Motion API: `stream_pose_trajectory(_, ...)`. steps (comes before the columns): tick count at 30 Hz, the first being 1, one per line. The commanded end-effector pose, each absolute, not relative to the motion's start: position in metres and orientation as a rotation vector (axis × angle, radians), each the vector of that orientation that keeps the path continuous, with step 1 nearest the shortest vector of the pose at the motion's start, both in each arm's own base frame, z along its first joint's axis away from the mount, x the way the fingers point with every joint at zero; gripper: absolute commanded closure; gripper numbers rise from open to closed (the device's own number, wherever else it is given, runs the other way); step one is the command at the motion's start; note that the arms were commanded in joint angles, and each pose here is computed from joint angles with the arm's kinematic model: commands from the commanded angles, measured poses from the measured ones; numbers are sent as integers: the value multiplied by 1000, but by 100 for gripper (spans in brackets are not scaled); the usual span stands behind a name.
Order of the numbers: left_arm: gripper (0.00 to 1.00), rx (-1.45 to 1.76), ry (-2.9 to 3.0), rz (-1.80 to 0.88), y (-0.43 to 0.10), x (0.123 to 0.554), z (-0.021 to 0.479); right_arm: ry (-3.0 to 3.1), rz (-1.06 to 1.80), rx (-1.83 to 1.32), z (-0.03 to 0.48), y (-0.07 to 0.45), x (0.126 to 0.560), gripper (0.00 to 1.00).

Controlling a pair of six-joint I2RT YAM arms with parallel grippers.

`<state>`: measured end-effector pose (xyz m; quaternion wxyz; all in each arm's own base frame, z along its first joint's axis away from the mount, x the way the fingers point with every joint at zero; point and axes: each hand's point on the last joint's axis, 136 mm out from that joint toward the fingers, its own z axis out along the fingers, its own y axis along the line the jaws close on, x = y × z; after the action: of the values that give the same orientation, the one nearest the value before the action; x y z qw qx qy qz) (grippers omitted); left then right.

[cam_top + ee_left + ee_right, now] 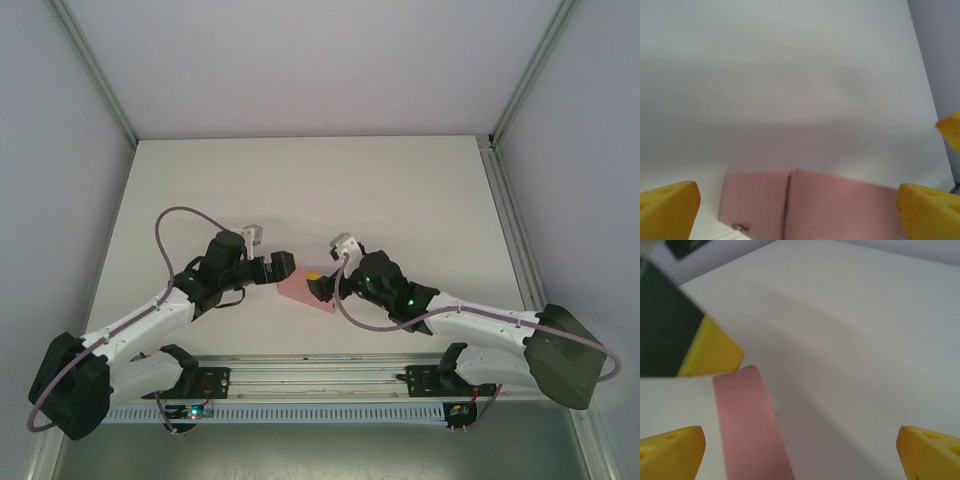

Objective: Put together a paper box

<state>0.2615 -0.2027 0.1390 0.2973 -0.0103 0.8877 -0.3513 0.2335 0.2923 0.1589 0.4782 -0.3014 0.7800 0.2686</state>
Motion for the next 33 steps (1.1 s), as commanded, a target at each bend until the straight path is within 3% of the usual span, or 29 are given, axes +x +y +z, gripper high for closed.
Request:
stream_pose_trajectory(1,0,-88,2380,-642,-168,270,158,1970,666,-1076,139,303,204,2)
stream_pose_trajectory(6,0,-231,2450,-278,-116,280,163,2018,513,-1300,121,302,206,2)
stream_pose_trajectory(13,0,-324,2469,-224,-93,283,146,2101,430,-1449,98,309,206,12)
stream_pose_trajectory(15,0,-346,2471,-215,-87,282,142,2120,359,-1442,94,306,215,21)
stream_pose_trajectory(18,0,-365,2463,-193,-81,281,142,2124,235,-1400,99,302,233,49)
stream_pose_trajectory(20,0,-365,2458,-185,-78,281,143,2108,192,-1402,106,302,239,58)
stream_pose_trajectory(23,0,-367,2445,-175,-75,280,146,2041,59,-1385,121,297,255,59)
stream_pose_trajectory(29,0,-388,2422,-163,-70,278,148,1794,-481,-1358,135,279,311,59)
stream_pose_trajectory(33,0,-398,2418,-150,-66,275,148,1549,-517,-1566,112,299,312,61)
